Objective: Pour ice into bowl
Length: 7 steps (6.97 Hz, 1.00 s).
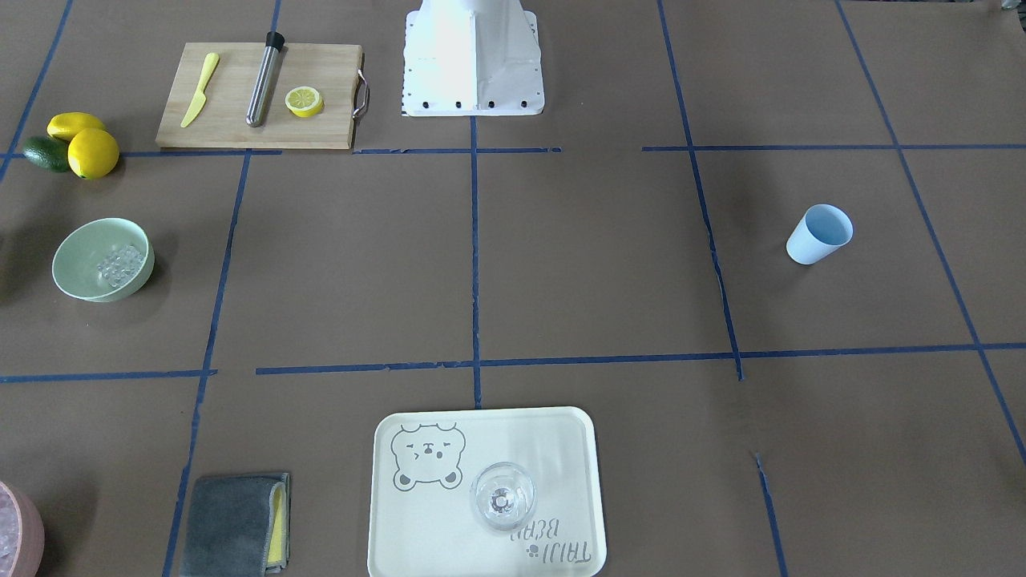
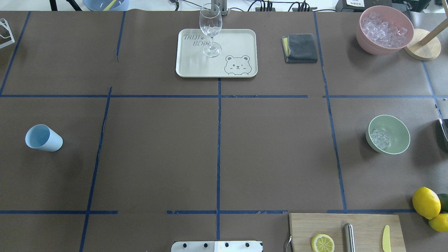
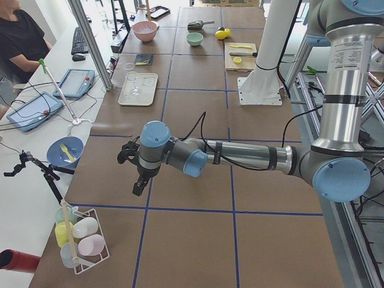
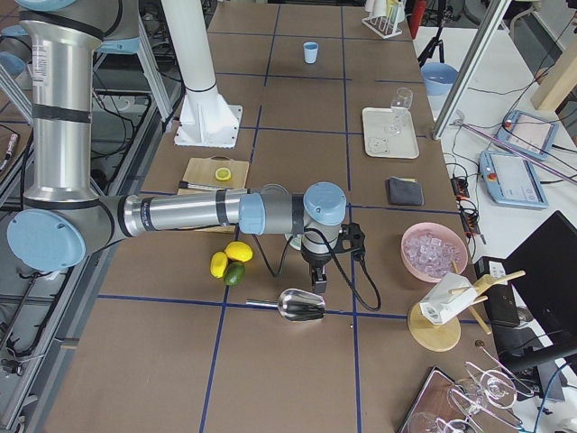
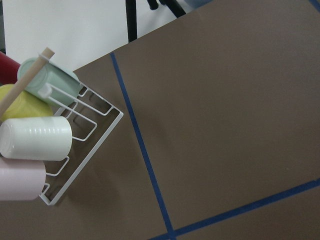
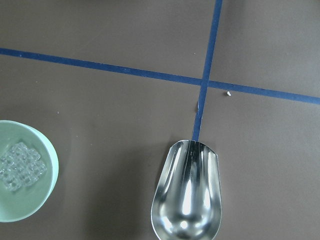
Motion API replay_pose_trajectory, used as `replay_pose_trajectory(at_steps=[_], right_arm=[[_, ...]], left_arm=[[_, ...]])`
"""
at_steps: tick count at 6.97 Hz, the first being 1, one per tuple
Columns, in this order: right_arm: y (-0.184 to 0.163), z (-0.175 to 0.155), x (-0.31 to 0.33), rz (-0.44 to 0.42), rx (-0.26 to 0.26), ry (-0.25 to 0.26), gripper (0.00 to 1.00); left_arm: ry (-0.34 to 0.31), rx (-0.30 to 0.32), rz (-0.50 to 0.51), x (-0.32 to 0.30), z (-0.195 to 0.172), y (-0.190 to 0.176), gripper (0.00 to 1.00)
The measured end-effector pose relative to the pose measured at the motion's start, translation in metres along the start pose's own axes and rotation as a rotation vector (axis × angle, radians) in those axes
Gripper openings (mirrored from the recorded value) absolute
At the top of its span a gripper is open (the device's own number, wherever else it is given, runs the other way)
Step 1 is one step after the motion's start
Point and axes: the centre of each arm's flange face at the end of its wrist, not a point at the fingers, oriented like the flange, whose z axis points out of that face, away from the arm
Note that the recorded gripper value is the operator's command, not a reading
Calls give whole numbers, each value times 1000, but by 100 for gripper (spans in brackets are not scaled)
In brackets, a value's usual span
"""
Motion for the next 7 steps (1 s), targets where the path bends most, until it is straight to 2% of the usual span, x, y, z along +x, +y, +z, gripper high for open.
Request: replay_pose_trajectory(at_steps=[2, 3, 5, 7], right_arm=[[-12, -3, 1, -11, 15, 16, 100], [-14, -2, 2, -12, 18, 15, 100], [-14, 3, 5, -3, 13, -11, 100], [-14, 5, 6, 2, 12, -28, 100]], left_arm=[[14, -74, -63, -13, 13, 35, 100], [16, -121, -106, -17, 15, 40, 100], [51, -184, -199, -23, 7, 32, 100], [65, -196, -242, -28, -6, 19, 100]])
